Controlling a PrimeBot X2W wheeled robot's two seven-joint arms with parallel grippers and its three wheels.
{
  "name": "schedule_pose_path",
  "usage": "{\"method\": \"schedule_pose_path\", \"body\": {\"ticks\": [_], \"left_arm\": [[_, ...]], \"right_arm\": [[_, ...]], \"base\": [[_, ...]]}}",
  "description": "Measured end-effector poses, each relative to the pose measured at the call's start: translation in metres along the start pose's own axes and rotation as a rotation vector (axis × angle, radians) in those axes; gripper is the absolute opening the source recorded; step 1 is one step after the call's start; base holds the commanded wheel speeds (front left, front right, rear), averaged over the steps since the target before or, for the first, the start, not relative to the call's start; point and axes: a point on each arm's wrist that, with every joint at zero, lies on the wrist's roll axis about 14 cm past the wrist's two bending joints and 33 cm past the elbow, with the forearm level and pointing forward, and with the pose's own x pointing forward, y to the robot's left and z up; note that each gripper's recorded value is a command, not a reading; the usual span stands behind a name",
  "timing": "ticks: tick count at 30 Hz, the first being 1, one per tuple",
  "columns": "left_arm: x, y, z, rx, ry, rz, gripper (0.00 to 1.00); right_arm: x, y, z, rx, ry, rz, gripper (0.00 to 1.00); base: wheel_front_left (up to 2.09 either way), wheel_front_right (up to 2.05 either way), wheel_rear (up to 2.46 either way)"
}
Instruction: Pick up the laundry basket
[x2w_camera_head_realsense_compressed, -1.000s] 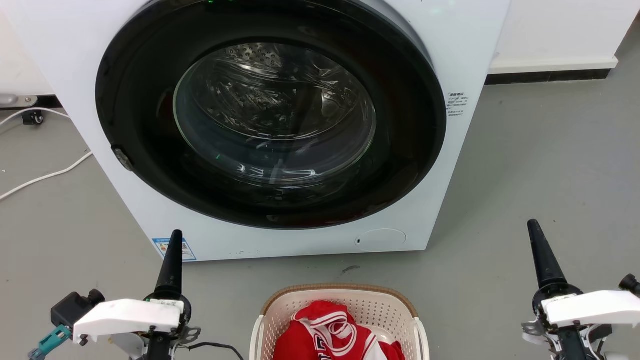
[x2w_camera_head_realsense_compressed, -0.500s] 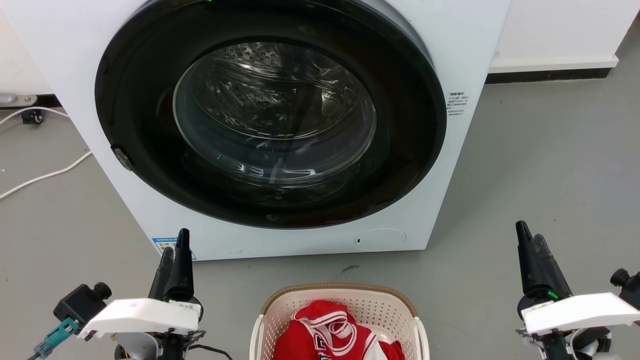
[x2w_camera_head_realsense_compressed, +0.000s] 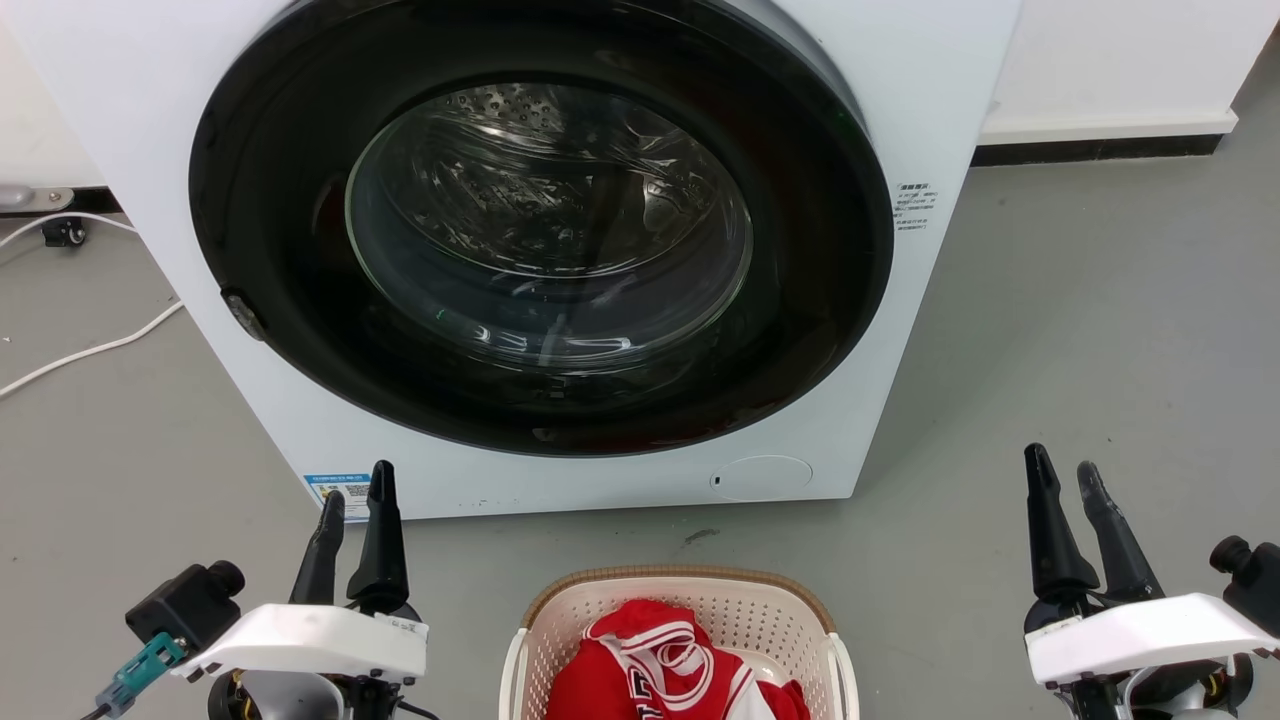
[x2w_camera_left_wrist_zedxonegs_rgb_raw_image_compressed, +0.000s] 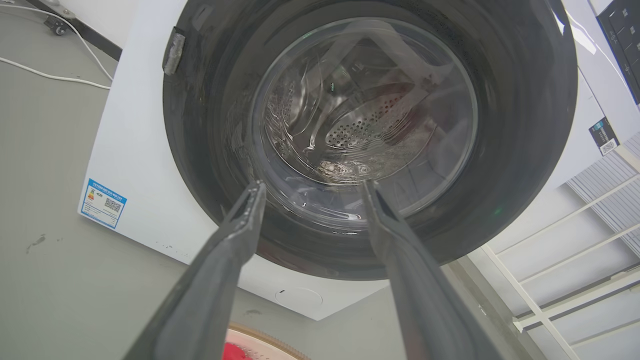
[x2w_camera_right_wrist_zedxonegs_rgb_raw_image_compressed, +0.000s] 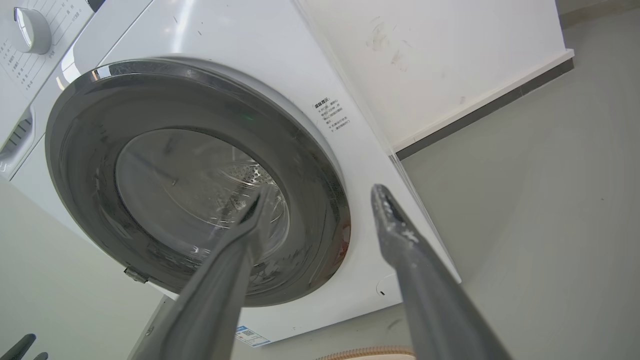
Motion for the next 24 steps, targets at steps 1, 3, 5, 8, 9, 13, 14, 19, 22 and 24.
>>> {"method": "schedule_pose_path", "body": {"ticks": [1, 3, 5, 8, 9, 13, 14, 19, 22, 24], "left_arm": [[0.0, -0.001, 0.0, 0.014, -0.002, -0.003, 1.0], [0.0, -0.002, 0.0, 0.041, -0.005, -0.007, 1.0], [-0.001, -0.002, 0.0, 0.068, -0.007, -0.009, 1.0], [-0.001, -0.002, -0.001, 0.105, -0.009, -0.01, 1.0], [-0.001, -0.003, -0.001, 0.119, -0.01, -0.012, 1.0], [-0.002, -0.005, -0.001, 0.163, -0.015, -0.02, 1.0], [-0.002, -0.005, -0.001, 0.173, -0.016, -0.021, 1.0], [-0.004, -0.006, -0.003, 0.226, -0.02, -0.025, 1.0], [-0.004, -0.007, -0.004, 0.26, -0.022, -0.033, 1.0], [-0.005, -0.007, -0.004, 0.279, -0.024, -0.034, 1.0]], "right_arm": [[0.0, 0.001, 0.001, -0.013, -0.005, 0.004, 1.0], [0.001, 0.003, 0.002, -0.04, -0.008, 0.011, 1.0], [0.0, 0.004, 0.002, -0.067, -0.011, 0.017, 1.0], [0.0, 0.006, 0.002, -0.104, -0.015, 0.025, 1.0], [0.0, 0.006, 0.002, -0.117, -0.013, 0.026, 1.0], [-0.002, 0.007, 0.001, -0.162, -0.016, 0.033, 1.0], [-0.002, 0.008, 0.001, -0.175, -0.016, 0.035, 1.0], [-0.003, 0.01, 0.0, -0.224, -0.015, 0.047, 1.0], [-0.004, 0.011, -0.001, -0.252, -0.018, 0.051, 1.0], [-0.004, 0.011, 0.0, -0.271, -0.023, 0.055, 1.0]], "base": [[0.0, 0.0, 0.0], [0.0, 0.0, 0.0], [0.0, 0.0, 0.0], [0.0, 0.0, 0.0], [0.0, 0.0, 0.0], [0.0, 0.0, 0.0], [0.0, 0.0, 0.0], [0.0, 0.0, 0.0], [0.0, 0.0, 0.0], [0.0, 0.0, 0.0]]}}
